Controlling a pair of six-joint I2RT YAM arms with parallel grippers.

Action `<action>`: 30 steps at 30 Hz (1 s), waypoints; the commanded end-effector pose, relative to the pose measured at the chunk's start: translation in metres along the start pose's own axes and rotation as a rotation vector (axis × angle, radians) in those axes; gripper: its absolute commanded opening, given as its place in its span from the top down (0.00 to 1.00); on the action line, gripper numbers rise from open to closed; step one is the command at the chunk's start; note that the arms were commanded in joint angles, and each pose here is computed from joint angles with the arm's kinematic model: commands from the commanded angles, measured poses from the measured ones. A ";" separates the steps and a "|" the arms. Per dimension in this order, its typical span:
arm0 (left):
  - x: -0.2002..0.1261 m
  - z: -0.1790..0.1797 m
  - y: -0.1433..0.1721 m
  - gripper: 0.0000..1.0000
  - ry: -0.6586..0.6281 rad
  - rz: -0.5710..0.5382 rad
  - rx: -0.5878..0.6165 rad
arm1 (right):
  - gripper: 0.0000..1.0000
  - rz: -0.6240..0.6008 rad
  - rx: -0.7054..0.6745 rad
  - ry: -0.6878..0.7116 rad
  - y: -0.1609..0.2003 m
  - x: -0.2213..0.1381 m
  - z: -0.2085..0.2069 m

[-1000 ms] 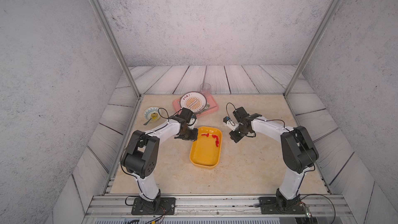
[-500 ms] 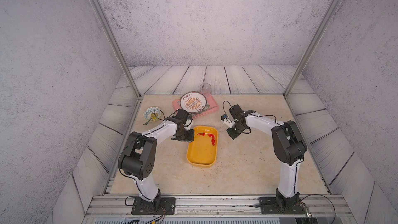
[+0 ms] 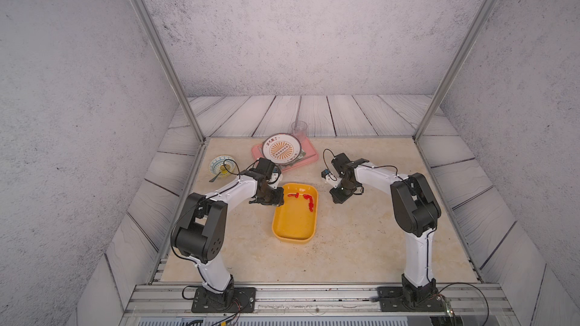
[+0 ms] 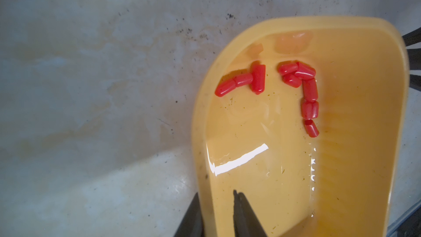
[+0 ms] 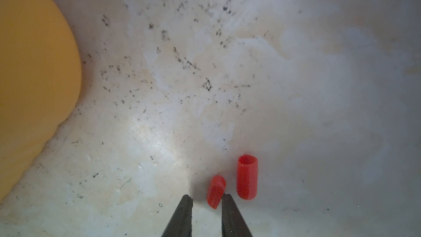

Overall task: Take the screw protection sleeves out of the storage box
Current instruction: Place the screw protection sleeve at the center of the board, then pick up the screw protection sleeve from the storage box.

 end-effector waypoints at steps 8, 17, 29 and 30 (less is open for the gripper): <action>-0.033 -0.003 -0.006 0.59 -0.024 -0.052 0.146 | 0.63 -0.150 -0.085 -0.048 -0.015 -0.082 0.029; -0.047 -0.029 -0.004 0.52 -0.027 -0.024 0.397 | 0.56 -0.180 -0.118 -0.048 -0.007 -0.086 0.033; 0.007 -0.064 0.003 0.65 -0.095 0.008 0.457 | 0.56 -0.238 0.045 0.055 0.023 -0.092 -0.026; 0.011 -0.066 0.002 0.66 -0.099 0.010 0.462 | 0.57 -0.244 0.055 0.062 0.026 -0.093 -0.029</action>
Point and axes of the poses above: each gripper's point midway between its finger pads, its own x axis out along the fingers, its own z axis along the line the jaws close on, y = z × x, the point moved 1 cm from there along -x, back along the fingers, and after that the axes turned 12 degrees about -x, right-handed, at the moved point
